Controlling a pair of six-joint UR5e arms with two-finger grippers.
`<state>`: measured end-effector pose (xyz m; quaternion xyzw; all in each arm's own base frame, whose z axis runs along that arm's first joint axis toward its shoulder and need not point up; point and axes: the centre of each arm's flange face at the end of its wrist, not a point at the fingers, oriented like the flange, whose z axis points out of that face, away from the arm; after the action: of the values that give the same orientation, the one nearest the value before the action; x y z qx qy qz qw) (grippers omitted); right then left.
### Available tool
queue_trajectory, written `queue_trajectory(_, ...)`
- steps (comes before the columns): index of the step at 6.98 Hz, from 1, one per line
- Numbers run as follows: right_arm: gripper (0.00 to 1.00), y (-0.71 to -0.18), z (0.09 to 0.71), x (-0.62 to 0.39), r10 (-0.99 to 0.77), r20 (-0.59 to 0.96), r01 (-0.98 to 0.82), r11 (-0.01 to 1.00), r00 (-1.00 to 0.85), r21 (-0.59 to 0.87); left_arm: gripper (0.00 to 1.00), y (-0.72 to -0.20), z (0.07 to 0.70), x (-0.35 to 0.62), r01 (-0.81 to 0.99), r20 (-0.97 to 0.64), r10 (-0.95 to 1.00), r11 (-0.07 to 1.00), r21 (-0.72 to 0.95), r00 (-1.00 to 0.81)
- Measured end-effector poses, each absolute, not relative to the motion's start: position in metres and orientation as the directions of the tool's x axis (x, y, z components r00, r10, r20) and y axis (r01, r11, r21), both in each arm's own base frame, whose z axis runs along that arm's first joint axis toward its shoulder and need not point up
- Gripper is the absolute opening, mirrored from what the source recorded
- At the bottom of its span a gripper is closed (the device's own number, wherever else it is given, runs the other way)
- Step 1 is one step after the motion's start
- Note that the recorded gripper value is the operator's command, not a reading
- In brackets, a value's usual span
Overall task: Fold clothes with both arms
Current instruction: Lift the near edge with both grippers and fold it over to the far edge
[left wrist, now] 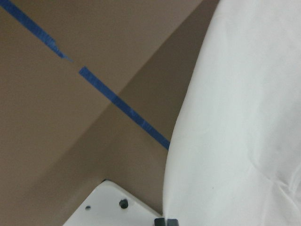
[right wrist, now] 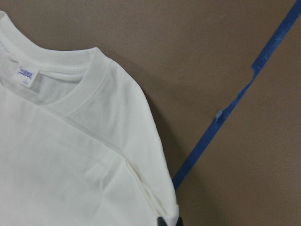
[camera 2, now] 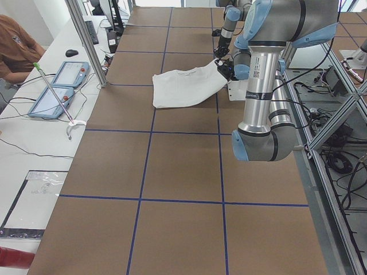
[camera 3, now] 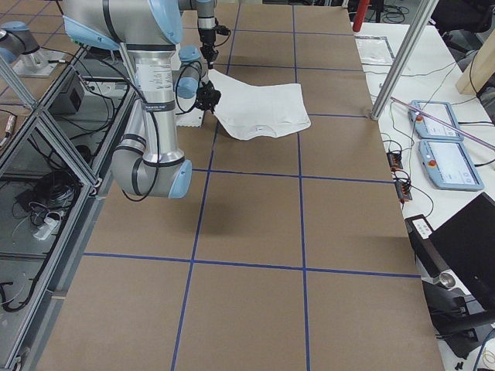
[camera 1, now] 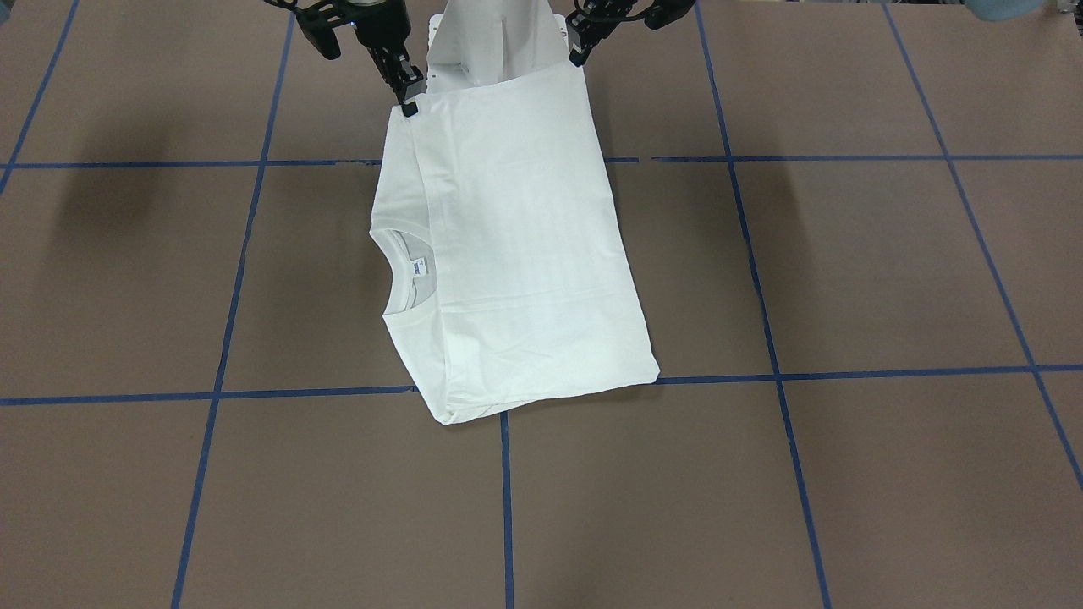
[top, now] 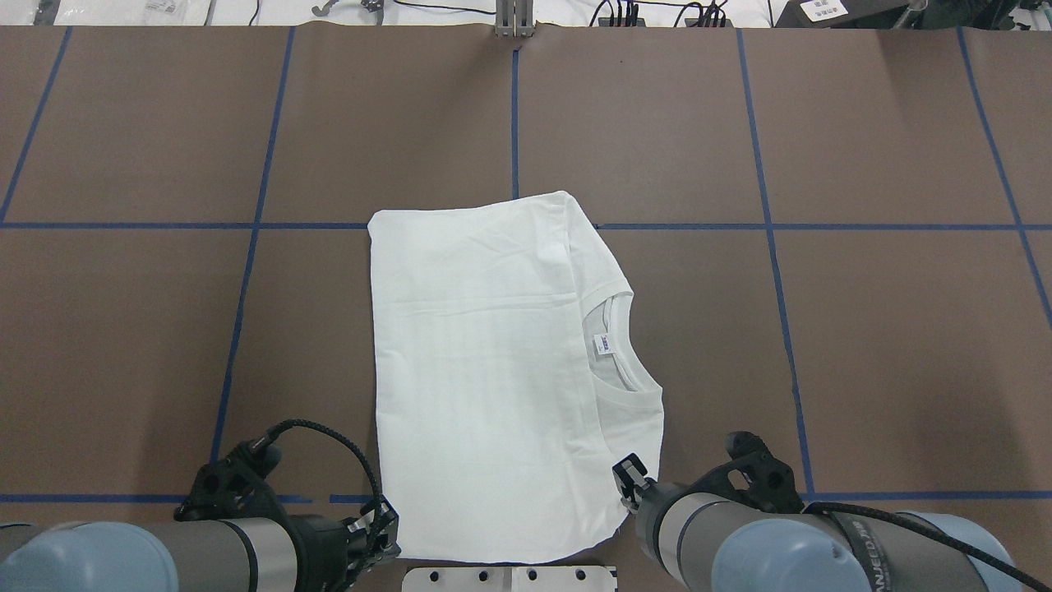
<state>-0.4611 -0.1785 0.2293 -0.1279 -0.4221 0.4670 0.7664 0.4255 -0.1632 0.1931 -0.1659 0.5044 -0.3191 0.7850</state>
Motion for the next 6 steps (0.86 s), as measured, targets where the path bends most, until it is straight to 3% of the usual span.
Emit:
queue_trajectory(2,0.00,-0.234,0.204,-0.443,0.835,0.518,-0.601,0.513,0.185,-0.612,0.00,-0.213,0.176,0.406,0.365,-0.768,-0.580,0.800,-0.476,0.270)
queue_trajectory(6,0.00,-0.407,0.179,-0.467,0.798,0.561,-0.646,0.551,0.221,-0.529,0.00,-0.364,0.190,0.398,0.491,-0.830,-0.431,0.841,-0.227,0.353)
